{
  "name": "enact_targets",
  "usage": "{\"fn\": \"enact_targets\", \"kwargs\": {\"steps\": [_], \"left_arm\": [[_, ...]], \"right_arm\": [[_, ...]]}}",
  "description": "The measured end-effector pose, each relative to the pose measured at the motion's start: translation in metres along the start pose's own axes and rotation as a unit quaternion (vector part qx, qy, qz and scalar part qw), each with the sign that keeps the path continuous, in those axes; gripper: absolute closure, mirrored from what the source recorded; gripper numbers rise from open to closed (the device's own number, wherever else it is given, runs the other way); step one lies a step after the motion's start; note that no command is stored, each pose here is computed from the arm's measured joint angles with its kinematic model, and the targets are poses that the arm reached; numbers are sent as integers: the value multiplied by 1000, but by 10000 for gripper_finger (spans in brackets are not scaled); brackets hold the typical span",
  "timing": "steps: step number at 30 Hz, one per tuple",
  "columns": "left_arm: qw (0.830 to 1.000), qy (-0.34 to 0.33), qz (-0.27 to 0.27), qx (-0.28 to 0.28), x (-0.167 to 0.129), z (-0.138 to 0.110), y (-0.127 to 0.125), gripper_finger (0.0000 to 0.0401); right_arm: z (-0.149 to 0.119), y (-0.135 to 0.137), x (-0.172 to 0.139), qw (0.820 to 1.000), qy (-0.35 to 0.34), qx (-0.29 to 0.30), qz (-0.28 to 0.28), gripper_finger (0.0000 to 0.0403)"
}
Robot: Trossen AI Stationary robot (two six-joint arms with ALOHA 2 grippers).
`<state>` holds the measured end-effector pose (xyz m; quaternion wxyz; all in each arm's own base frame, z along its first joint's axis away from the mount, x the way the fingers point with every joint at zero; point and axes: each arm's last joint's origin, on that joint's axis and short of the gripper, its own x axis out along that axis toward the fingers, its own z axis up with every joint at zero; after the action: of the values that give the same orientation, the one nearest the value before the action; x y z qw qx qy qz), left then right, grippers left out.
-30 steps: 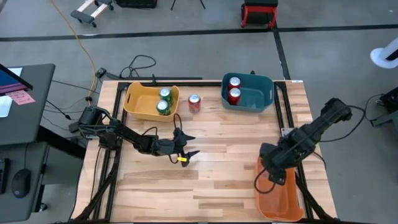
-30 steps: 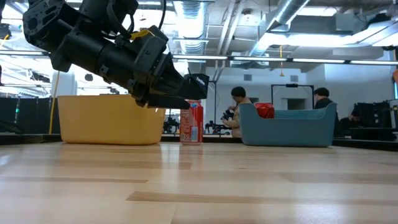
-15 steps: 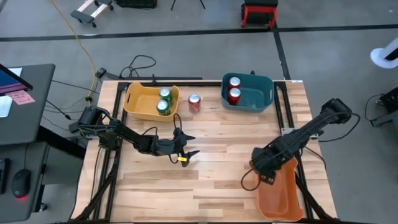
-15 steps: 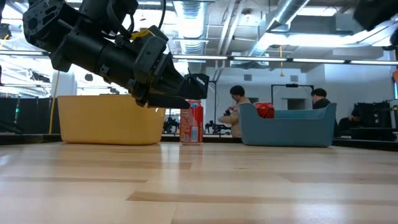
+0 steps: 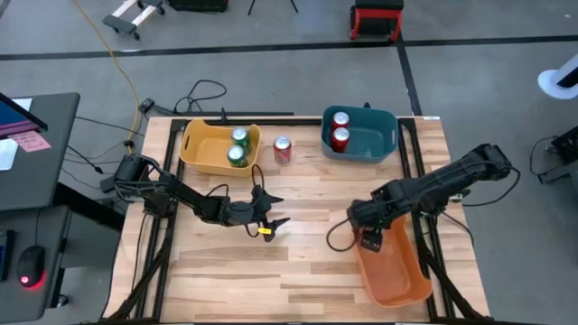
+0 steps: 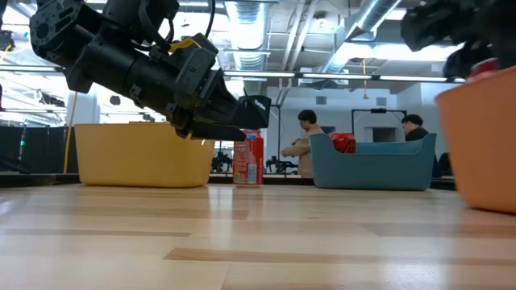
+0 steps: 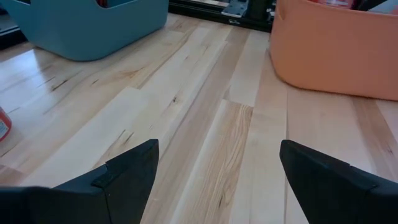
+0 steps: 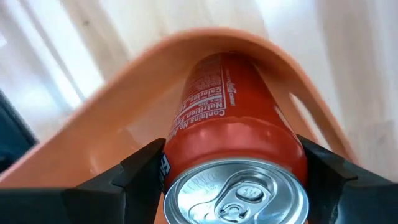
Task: Sort soda cans
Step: Put the right red soda can into the orange bin
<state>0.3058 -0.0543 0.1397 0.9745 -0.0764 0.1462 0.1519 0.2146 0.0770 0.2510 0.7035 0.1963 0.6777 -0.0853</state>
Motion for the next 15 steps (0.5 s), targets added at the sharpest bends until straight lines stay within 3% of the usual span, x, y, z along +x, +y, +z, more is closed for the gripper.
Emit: {"fn": "enact_targets", "kwargs": {"steps": [8,15], "left_arm": [[1000,-1,6,3,1,1,2,69],[1000,-2,12,0,3,2,6,69]], "right_arm": [[12,-13,-1,999,-20,23,-18,110],[23,-10,22,998,33,44,-41,110]]}}
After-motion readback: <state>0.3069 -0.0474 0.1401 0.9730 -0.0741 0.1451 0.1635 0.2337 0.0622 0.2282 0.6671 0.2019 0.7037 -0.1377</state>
